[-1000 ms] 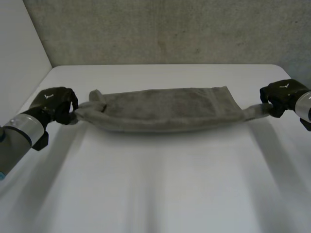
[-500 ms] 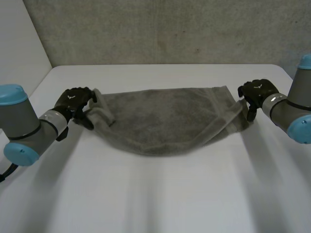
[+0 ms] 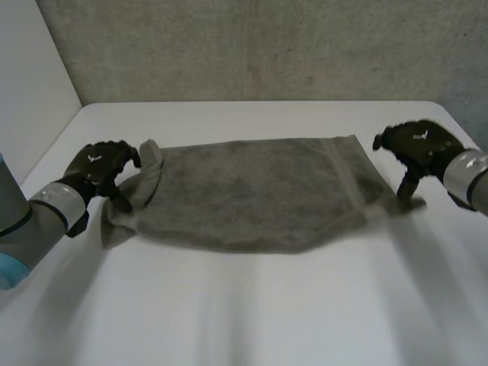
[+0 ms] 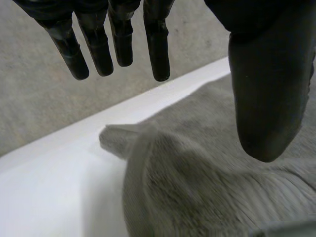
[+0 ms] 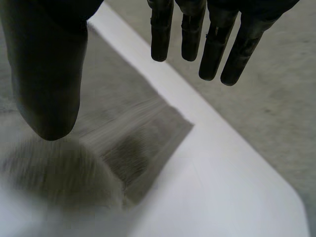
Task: Fold the towel.
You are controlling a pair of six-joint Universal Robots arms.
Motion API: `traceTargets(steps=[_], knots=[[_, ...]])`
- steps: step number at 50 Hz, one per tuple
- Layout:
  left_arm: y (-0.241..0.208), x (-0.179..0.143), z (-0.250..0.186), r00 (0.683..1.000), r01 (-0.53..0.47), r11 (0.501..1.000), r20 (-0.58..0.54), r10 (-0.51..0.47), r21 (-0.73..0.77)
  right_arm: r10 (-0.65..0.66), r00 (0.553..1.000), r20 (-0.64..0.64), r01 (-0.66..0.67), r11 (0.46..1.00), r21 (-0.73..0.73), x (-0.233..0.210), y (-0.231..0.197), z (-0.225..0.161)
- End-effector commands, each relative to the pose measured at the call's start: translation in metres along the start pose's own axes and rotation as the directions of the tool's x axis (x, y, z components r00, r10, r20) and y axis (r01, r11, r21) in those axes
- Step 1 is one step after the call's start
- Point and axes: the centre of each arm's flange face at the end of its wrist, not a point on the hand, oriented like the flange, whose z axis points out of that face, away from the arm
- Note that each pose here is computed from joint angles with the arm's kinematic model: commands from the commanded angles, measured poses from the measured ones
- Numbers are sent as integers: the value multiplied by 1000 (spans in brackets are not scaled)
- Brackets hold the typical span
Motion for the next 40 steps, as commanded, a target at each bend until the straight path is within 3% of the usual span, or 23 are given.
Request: traceTargets(steps=[1,6,19,40], knots=[[20,1,-1,996,-84,995,-13,84,-56,-81,996,40,82,996,-21,-5,29,-4],[27,-5,-4,991,-133,987,-1,134,-84,-95,995,10,95,995,-40,1,48,0],[17,-5,-35,990,-135,987,21,137,-85,-29,999,-13,27,992,-127,15,78,-10],[34,-3,-61,996,-86,986,6,88,-140,58,988,146,-32,984,-174,-14,93,-29]])
